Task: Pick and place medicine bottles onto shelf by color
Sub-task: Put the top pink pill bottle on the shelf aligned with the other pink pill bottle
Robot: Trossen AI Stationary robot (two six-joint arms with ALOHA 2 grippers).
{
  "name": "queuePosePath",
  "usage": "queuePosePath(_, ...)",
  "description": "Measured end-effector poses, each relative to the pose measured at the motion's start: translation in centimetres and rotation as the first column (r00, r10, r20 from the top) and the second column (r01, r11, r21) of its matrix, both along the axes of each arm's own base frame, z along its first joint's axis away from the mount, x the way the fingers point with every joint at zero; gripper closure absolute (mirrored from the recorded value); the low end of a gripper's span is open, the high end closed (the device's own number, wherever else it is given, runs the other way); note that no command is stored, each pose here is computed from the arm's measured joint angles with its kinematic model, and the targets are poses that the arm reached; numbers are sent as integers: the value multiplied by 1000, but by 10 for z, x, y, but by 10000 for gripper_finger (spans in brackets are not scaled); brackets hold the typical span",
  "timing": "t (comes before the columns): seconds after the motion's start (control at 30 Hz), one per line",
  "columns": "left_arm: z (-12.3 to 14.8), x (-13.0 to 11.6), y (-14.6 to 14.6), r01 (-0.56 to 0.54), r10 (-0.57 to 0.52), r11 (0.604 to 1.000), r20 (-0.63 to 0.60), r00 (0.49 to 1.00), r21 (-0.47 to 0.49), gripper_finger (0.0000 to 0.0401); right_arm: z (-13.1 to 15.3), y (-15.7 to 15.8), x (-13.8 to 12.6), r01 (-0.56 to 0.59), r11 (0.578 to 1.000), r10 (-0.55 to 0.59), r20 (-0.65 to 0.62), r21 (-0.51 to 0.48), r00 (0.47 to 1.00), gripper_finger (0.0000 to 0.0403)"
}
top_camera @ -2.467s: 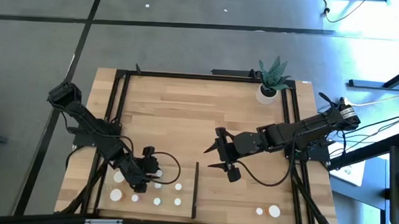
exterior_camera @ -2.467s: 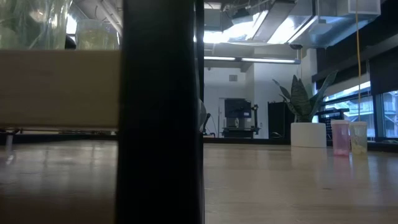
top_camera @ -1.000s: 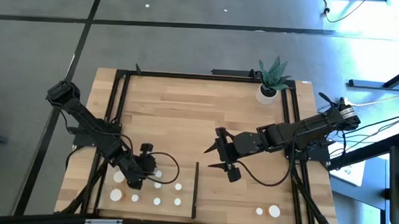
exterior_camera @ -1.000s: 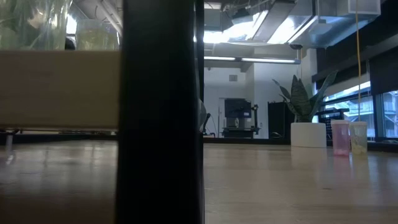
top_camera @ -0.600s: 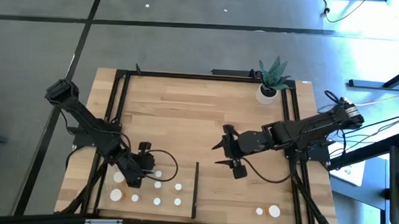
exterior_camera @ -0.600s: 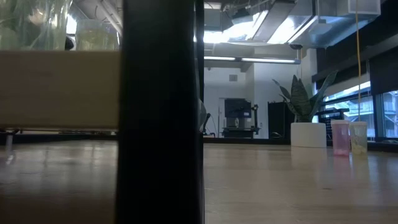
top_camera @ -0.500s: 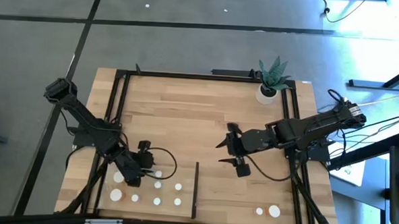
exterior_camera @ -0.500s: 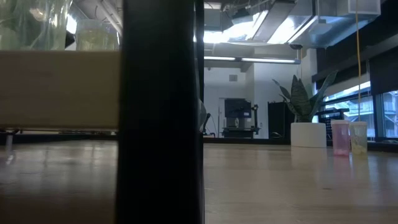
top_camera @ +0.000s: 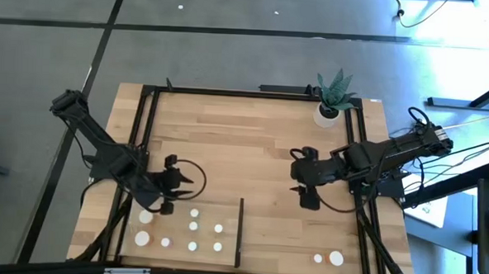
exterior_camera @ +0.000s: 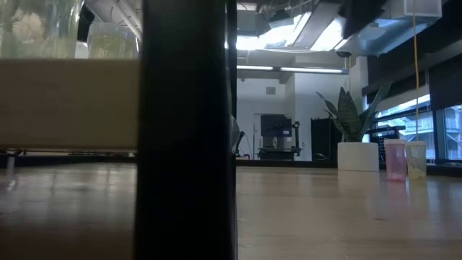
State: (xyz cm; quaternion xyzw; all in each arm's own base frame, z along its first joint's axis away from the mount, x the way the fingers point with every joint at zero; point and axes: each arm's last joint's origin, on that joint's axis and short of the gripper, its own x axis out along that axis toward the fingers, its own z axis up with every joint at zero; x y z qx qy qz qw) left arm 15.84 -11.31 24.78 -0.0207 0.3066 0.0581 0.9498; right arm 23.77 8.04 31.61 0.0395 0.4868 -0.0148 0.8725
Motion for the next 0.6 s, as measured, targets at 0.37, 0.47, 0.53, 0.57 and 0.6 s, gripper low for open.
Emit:
queuePosePath(0.37, 4, -1, 4, -73, 70, 996, 64, 995, 45, 264, -38, -7, -18, 157, 987, -160, -167, -34, 973, 168)
queuePosePath(0.47, 4, -1, 4, -73, 70, 996, 64, 995, 45, 266, -51, -11, -26, 236, 972, -230, -200, 8, 952, 168)
queuePosePath(0.53, 4, -1, 4, -71, 68, 996, 63, 996, 48, 266, -56, -14, -27, 312, 948, -297, -188, 57, 936, 168)
queuePosePath(0.57, 4, -1, 4, -69, 66, 996, 63, 996, 51, 265, -57, -16, -28, 350, 934, -332, -181, 76, 926, 168)
queuePosePath(0.6, 4, -1, 4, -70, 66, 996, 63, 996, 51, 264, -57, -18, -29, 386, 918, -366, -179, 94, 913, 168)
